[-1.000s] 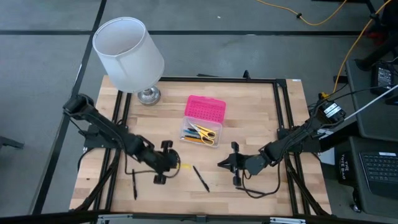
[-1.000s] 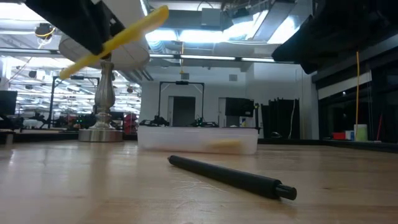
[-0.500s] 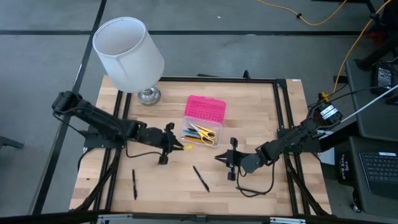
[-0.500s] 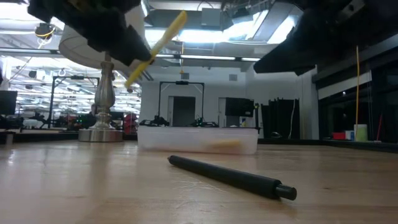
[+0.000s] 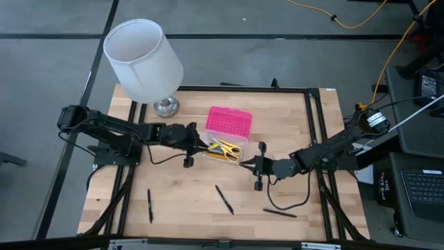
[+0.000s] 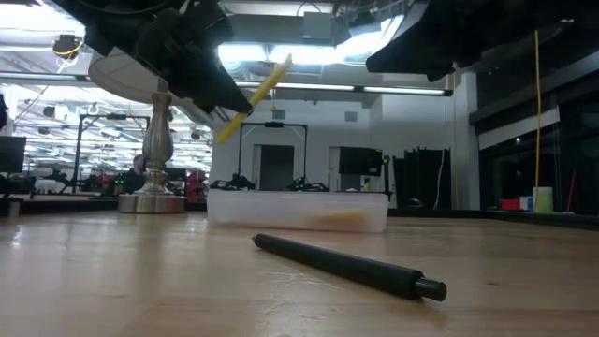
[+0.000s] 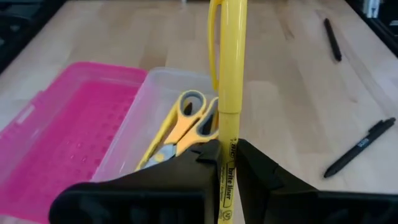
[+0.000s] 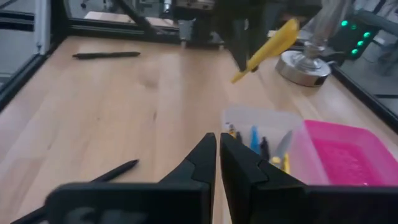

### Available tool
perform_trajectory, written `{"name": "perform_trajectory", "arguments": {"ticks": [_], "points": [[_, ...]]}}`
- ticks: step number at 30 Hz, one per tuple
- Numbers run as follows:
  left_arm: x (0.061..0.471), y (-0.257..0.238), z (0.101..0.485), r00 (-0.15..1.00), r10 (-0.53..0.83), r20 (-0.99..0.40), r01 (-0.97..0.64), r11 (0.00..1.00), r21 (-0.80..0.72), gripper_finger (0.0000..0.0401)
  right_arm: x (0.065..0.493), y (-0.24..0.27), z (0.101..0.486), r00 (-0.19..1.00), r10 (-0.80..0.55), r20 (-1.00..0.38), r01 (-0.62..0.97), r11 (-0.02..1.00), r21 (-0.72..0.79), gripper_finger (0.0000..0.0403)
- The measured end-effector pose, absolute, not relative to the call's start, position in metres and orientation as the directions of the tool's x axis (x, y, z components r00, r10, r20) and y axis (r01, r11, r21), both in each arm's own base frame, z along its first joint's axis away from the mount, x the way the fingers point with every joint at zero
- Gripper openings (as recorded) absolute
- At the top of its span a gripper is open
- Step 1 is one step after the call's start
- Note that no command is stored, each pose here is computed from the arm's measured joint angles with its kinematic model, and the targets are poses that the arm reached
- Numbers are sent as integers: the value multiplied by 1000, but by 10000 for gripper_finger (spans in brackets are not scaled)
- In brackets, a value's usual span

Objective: Pick & place school supplies into a supply box
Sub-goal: Put the yellow pen into the transparent supply box

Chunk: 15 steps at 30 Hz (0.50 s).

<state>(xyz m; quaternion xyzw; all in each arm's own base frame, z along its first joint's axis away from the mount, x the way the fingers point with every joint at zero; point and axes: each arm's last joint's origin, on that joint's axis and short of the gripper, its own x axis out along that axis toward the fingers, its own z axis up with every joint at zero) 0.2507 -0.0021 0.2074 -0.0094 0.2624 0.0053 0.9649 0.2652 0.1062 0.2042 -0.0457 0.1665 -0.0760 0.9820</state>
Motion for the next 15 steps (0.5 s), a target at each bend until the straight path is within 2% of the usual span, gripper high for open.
{"name": "perform_trajectory", "arguments": {"ticks": [4,10,15], "points": [[251,8,208,856,-4,-517,-15,999,-34,22,269,95,204,925,-203,-320,168,977,-134,28],[264,23,215,785,30,-619,1,999,50,22,277,72,204,907,-273,-321,241,961,-135,28],[282,37,209,723,52,-689,42,992,119,22,281,59,205,916,-236,-323,214,971,-104,28]]}}
